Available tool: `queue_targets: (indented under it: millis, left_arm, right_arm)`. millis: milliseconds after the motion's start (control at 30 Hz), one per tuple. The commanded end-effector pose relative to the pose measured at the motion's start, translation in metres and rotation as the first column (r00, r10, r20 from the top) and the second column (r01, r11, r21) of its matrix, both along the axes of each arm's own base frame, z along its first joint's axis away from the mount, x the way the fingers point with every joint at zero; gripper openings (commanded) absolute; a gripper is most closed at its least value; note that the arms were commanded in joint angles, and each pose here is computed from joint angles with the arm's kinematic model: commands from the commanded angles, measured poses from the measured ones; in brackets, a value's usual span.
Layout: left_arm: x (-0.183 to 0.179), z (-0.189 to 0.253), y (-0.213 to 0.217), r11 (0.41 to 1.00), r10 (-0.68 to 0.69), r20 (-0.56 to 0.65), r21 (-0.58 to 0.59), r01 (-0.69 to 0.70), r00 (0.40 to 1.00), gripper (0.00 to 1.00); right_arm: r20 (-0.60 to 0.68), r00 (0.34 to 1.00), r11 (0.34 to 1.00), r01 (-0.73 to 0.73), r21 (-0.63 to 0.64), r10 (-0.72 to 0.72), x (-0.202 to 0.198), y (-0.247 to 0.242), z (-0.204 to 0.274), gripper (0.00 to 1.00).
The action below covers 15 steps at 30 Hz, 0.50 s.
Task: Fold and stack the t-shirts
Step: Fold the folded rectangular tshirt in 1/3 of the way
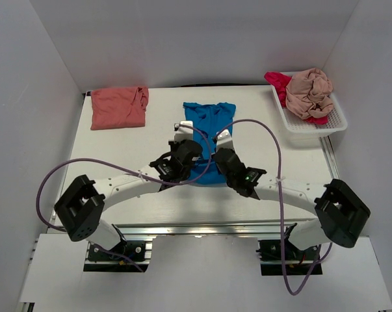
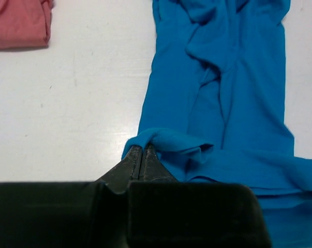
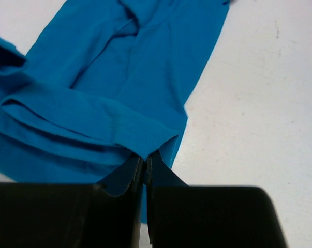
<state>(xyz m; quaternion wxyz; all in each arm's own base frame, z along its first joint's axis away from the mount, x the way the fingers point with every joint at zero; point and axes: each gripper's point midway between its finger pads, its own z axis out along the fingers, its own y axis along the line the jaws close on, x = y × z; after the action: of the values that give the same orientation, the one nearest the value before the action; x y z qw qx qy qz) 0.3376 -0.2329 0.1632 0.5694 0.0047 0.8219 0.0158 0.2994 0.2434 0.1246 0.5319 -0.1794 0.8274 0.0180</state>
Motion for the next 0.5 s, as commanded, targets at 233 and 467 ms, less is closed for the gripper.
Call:
queue_targets:
  millis: [233,467]
  left_arm:
    - [0.042,0.033,-0.016,0.998,0.005,0.078,-0.055,-0.001,0.997,0.00]
    - [0.055,0.011,-0.025,0.999,-0.028,0.056,-0.028,0.029,0.998,0.00]
  right_arm:
    - [0.092,0.980,0.984,0.172,0.038,-0.175,0.070,-0.030,0.040,0.00]
    - [0.079,0.974,0.977,0.213,0.000,-0.212,0.089,-0.038,0.025,0.00]
